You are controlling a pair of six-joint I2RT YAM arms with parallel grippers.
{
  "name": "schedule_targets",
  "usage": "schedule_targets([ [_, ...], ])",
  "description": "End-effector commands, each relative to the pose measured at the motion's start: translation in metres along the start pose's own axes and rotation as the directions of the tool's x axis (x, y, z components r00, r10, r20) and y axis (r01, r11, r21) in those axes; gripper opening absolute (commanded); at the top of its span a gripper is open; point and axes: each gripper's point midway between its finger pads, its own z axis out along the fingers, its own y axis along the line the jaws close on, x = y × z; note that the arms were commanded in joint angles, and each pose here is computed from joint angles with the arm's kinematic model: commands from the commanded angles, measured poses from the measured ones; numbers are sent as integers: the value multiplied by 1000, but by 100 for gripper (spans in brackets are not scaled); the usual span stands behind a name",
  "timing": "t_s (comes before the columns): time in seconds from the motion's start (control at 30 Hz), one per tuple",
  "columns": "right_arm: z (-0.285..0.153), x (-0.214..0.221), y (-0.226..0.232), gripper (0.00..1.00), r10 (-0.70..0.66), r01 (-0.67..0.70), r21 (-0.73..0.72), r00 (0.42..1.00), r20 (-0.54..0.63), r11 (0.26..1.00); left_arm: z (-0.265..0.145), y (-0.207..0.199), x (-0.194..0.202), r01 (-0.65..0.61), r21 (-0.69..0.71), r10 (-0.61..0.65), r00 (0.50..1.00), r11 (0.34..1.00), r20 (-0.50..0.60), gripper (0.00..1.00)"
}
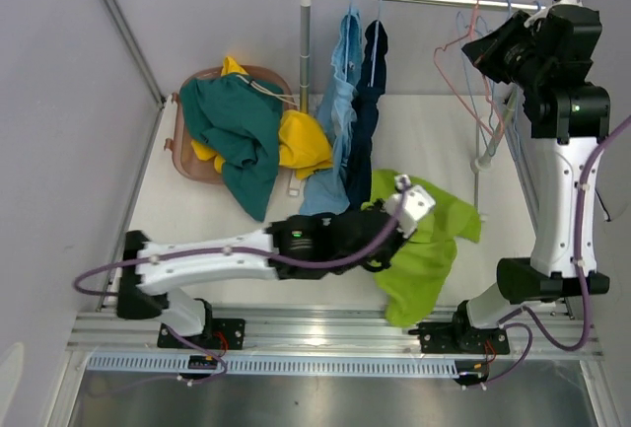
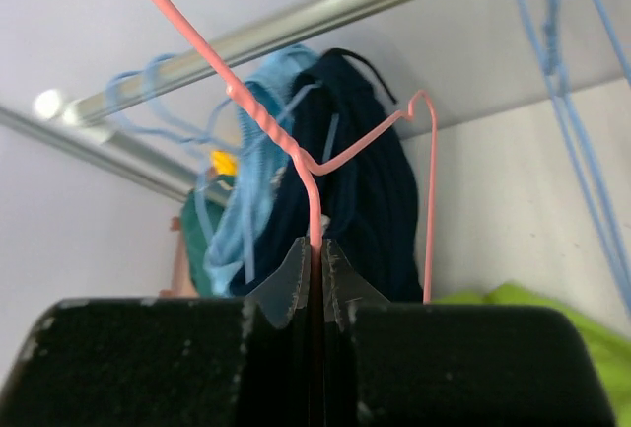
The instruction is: Remove the shorts from the hanger
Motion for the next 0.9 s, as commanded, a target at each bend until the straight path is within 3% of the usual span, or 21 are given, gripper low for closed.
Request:
schedule_targets([
  [0.0, 3, -28, -3, 0, -26, 27, -9, 995, 94, 1000, -106, 54, -83, 163, -77, -140, 959, 984, 245, 0],
  [0.1, 16, -28, -14, 0, -19, 18, 5, 996, 93, 1000, -149, 98, -104, 155, -169, -94, 941, 973, 324, 0],
  [0.23, 29, -33, -36, 0, -12, 8, 43, 995, 95, 999, -182, 186, -127, 215, -341, -74, 921, 915, 382, 0],
  [0.43, 37, -21, -55, 0, -6, 2, 71, 998, 63, 998, -219, 265, -183, 236, -486, 17, 888, 842, 460, 0],
  [0.5, 39, -17, -59, 0, -2, -2, 74, 998, 55, 997, -246, 278, -218, 264, -485, 46, 841, 834, 538, 0],
  [0.57, 43, -13, -62, 0, -1, -2, 73, 999, 41, 997, -242, 305, -235, 282, -526, 66, 834, 802, 548, 0],
  [0.6, 46, -9, -64, 0, 2, -4, 75, 1000, 30, 997, -259, 310, -251, 304, -525, 87, 799, 795, 595, 0],
  [0.67, 50, -3, -67, 0, 9, -10, 71, 1000, 12, 997, -268, 336, -269, 340, -564, 134, 759, 753, 637, 0],
  [0.73, 50, 0, -66, 0, 15, -15, 64, 1000, 3, 998, -272, 363, -269, 368, -623, 174, 751, 691, 637, 0],
  [0.77, 51, 3, -68, 0, 19, -19, 66, 1000, -4, 998, -291, 368, -283, 404, -615, 217, 689, 677, 692, 0],
  [0.87, 47, 10, -68, 0, 24, -23, 60, 1000, -15, 998, -297, 383, -296, 387, -619, 279, 645, 684, 711, 0],
])
